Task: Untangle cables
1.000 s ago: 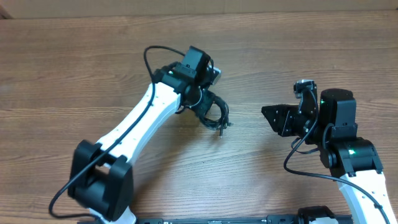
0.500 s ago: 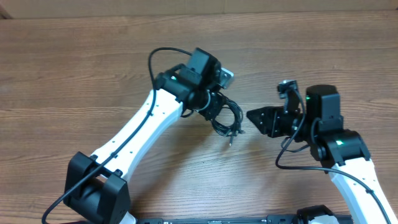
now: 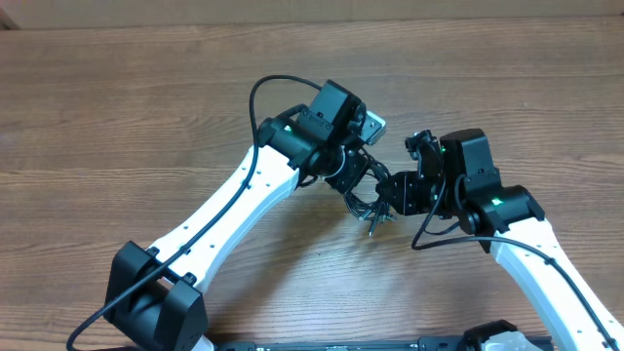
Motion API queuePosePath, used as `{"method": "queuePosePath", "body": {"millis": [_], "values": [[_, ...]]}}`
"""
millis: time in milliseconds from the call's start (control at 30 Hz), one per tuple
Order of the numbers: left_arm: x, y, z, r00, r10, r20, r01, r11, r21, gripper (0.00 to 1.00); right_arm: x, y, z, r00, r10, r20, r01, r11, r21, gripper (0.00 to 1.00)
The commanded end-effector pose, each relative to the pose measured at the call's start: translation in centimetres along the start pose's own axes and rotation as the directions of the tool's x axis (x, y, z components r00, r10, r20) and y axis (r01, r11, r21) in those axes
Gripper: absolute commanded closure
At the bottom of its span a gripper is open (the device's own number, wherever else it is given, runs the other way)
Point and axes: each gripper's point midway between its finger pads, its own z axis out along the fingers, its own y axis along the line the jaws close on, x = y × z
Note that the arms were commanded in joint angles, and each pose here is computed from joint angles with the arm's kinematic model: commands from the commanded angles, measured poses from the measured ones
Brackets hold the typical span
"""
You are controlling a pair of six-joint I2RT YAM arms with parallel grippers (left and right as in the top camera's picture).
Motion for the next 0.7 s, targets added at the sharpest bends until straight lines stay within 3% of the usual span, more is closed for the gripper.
{"method": "queuePosePath", "body": {"millis": [0,167,300,433,533,667], "values": [[-1.9,-0.7,-2.6,0.996,0.041,0.074,-0.040,0.999,-0.009,0.96,-0.6,-1.4,-0.2,1.000,0.001,0.019,-0.003,0.995,0.102,0.96],[-0.9,0.6,-2.6,0.999,0.029,0.029,-0.026,0.996,-0.084,0.96,-0.1,-6.1,-1.4,0.990,0.124,0.066,-0.140,0.922,0.360,0.96],[-0.4,3.0,-3.4,1.000,0.017,0.012,-0.014,0.976,-0.215,0.96,1.5,-10.5,-3.9,0.942,0.278,0.186,-0.333,0.738,0.586,0.96],[-1.0,4.6,-5.6,0.998,0.010,0.063,0.010,0.954,-0.300,0.96,3.2,-12.9,-6.3,0.877,0.370,0.307,-0.473,0.555,0.684,0.96],[-1.6,5.3,-7.3,0.993,0.004,0.117,0.033,0.949,-0.314,0.96,3.8,-13.2,-6.7,0.852,0.400,0.338,-0.513,0.509,0.691,0.90],[-2.0,6.1,-8.8,0.986,-0.020,0.164,0.072,0.944,-0.321,0.96,3.7,-12.5,-5.9,0.845,0.426,0.323,-0.524,0.544,0.655,0.88]]}}
